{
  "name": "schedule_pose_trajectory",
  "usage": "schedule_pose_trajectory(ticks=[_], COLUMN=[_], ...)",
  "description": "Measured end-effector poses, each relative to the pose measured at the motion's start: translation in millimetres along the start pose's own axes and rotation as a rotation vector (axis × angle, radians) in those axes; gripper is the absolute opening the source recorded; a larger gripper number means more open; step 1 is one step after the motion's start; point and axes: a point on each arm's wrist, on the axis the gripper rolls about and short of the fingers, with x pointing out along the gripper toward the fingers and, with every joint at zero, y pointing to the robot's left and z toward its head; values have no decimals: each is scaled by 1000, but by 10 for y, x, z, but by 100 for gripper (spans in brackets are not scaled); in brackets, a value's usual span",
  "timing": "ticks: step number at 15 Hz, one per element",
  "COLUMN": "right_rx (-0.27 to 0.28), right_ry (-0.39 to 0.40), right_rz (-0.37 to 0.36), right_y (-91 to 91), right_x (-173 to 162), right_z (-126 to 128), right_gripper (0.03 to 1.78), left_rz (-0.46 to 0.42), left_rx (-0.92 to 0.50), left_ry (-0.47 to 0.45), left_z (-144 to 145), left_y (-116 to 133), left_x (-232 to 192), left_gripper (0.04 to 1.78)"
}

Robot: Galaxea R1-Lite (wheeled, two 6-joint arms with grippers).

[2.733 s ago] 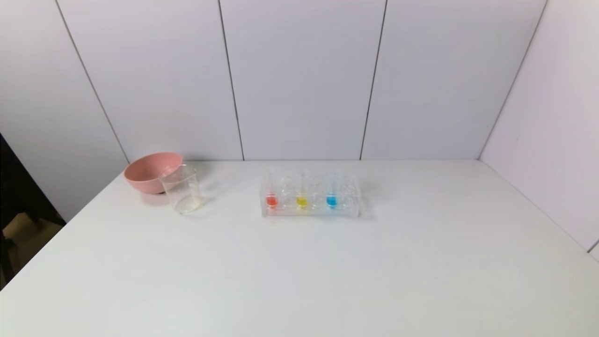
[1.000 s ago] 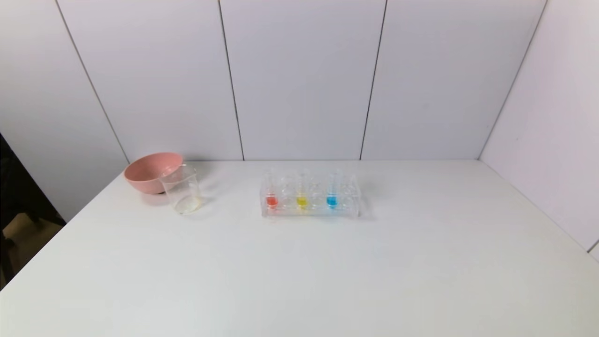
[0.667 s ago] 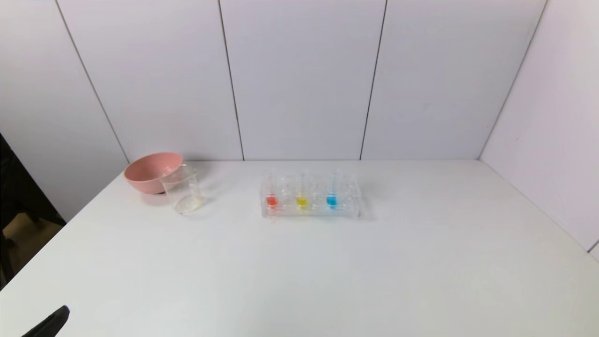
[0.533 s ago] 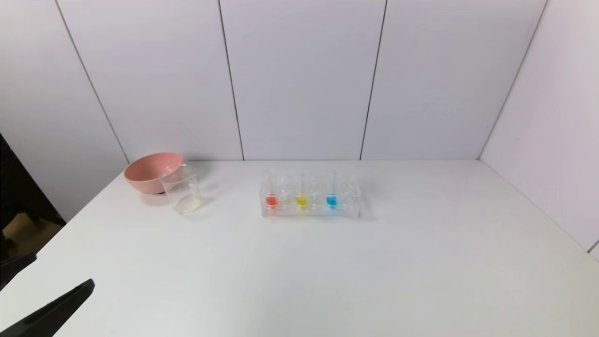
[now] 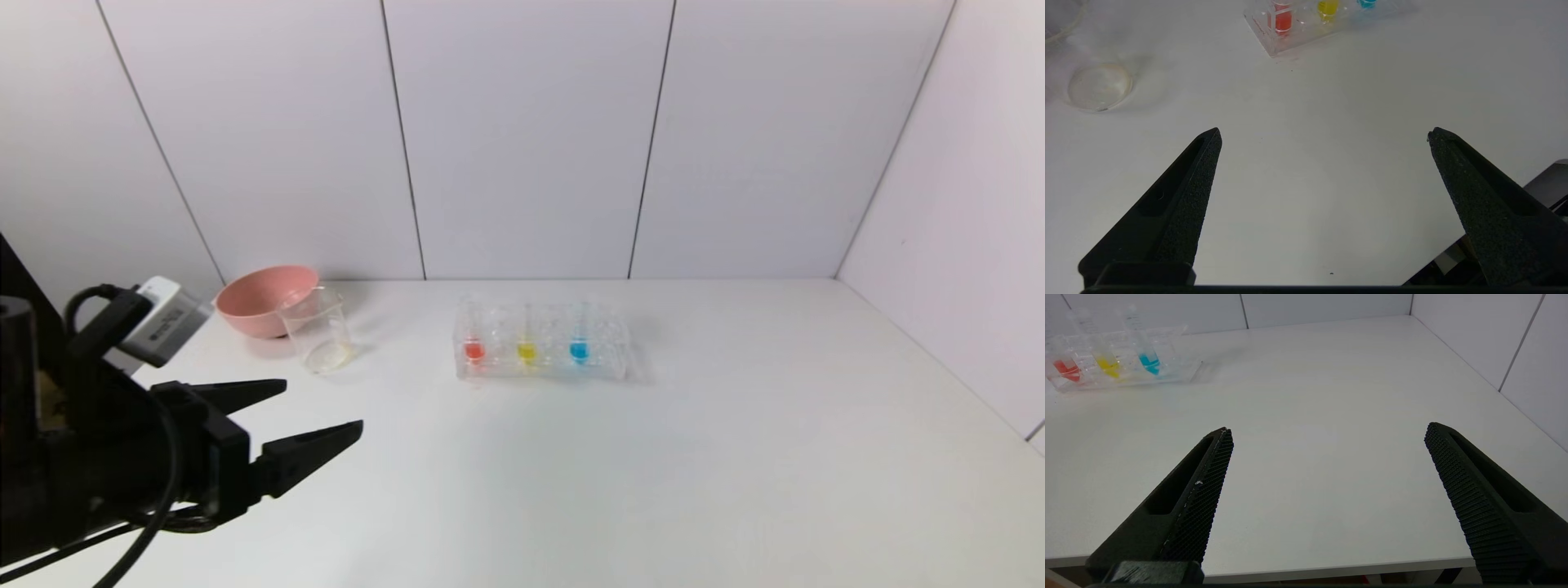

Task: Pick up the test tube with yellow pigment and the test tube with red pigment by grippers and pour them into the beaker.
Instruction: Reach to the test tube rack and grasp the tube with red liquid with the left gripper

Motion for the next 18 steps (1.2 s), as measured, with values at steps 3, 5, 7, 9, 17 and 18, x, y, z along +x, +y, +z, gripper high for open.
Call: schedule_pose_trajectory(ticks=[3, 5, 7, 9, 17, 18], right_rx=[0, -1, 0, 0, 0, 0], right_ry=[0, 0, 0, 0, 0, 0], right_rz=[0, 1, 0, 0, 0, 0], right_y=[0, 0, 0, 0, 0, 0], right_x=[0, 0, 0, 0, 0, 0], right_z=[0, 0, 0, 0, 0, 0], right_gripper=[171, 171, 171, 171, 171, 171], left_rz=[63, 142, 212, 260, 401, 410], left_rx=[-51, -65, -66, -59, -38, -31], left_ry=[-20, -47, -70, -81, -216, -217], left_z=[30, 26, 39, 31, -54, -68], left_y=[-99, -185, -287, -368, -422, -417], left_x=[484, 817, 1106, 1355, 2171, 2229], left_gripper=[176, 176, 176, 176, 176, 176])
